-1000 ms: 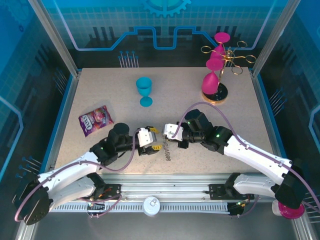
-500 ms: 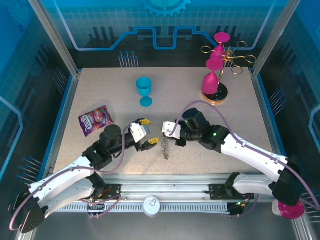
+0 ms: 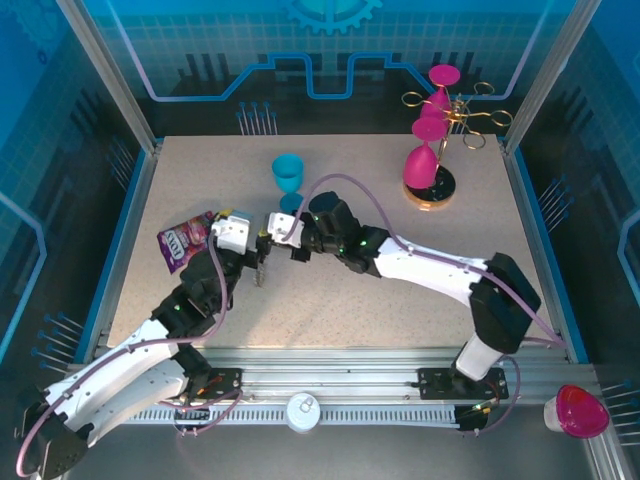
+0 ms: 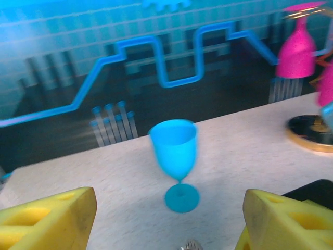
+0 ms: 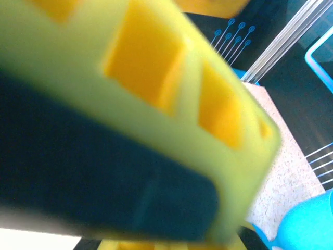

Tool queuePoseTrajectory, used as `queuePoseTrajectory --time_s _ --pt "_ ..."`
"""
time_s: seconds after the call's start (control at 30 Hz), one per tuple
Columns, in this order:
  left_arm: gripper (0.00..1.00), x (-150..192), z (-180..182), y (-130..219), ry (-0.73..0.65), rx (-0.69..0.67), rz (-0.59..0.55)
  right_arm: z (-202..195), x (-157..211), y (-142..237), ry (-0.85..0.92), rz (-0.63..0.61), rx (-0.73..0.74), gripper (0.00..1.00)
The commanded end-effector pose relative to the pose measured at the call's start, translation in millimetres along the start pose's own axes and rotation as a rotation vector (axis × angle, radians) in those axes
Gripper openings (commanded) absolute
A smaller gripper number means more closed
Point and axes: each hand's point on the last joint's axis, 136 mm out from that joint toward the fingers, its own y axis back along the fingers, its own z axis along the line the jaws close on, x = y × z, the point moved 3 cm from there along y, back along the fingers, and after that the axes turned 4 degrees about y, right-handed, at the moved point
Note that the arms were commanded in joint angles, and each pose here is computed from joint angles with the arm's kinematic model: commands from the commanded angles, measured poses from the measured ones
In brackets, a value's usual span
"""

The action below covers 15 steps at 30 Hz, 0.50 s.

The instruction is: Put the keys on the keyring

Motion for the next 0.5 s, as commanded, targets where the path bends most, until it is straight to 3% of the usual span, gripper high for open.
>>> queuePoseTrajectory --time_s 0.0,0.23,0.47 --pt "0.75 -34 34 10 0.201 -0.168 -0.136 28 30 -26 0.019 0.045 -0.094 0.00" --pt "0.75 -23 48 11 0.244 -0.221 -0.121 68 107 -11 0.056 0.248 -0.208 0.00" --pt "0.75 -8 49 9 0.278 -0.230 -0.090 95 154 28 0.109 0.455 -0.295 0.00"
